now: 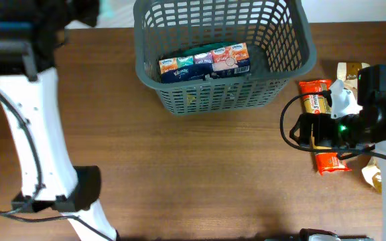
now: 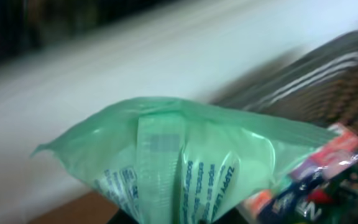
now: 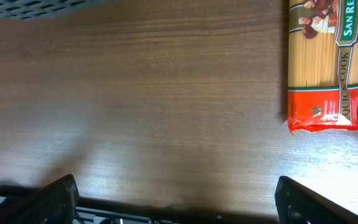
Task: Pack container
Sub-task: 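Carry the mint-green bar into the basket and release it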
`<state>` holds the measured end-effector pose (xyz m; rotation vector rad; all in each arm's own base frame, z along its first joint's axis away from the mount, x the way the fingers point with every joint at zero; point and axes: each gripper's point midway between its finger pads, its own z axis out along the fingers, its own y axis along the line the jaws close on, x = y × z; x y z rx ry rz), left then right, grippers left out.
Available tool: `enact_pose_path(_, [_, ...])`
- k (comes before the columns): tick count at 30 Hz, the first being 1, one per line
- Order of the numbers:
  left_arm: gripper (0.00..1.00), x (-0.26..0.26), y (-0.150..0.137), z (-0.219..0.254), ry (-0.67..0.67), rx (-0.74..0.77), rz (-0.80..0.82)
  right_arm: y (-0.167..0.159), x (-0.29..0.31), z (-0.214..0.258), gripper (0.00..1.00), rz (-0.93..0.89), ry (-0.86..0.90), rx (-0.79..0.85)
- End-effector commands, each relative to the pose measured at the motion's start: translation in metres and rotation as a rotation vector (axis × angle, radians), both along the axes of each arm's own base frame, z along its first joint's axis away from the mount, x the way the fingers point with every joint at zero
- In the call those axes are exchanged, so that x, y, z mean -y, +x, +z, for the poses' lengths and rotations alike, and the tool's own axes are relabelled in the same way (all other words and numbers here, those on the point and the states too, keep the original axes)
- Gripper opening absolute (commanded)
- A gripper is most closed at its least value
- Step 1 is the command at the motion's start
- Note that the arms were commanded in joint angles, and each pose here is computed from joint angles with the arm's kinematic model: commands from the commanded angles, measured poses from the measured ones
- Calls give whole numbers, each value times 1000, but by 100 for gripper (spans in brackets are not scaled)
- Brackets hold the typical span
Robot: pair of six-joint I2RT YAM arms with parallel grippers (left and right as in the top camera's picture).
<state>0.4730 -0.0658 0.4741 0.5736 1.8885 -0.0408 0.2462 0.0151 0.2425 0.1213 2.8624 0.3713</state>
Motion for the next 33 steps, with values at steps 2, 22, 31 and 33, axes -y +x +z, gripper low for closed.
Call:
enact_pose_path(2, [2, 88, -15, 6, 192, 134, -323, -1, -3, 8, 99, 15, 4, 28])
enact_pose_path(22, [2, 286, 23, -202, 367, -80, -738, -14, -4, 5, 99, 19, 10, -27])
enact_pose_path(31, [2, 327, 1, -235, 385, -93, -888, -16, -5, 4, 99, 19, 11, -37])
enact_pose_path(33, [2, 330, -1, -239, 376, -100, -903, -16, -5, 4, 99, 19, 12, -38])
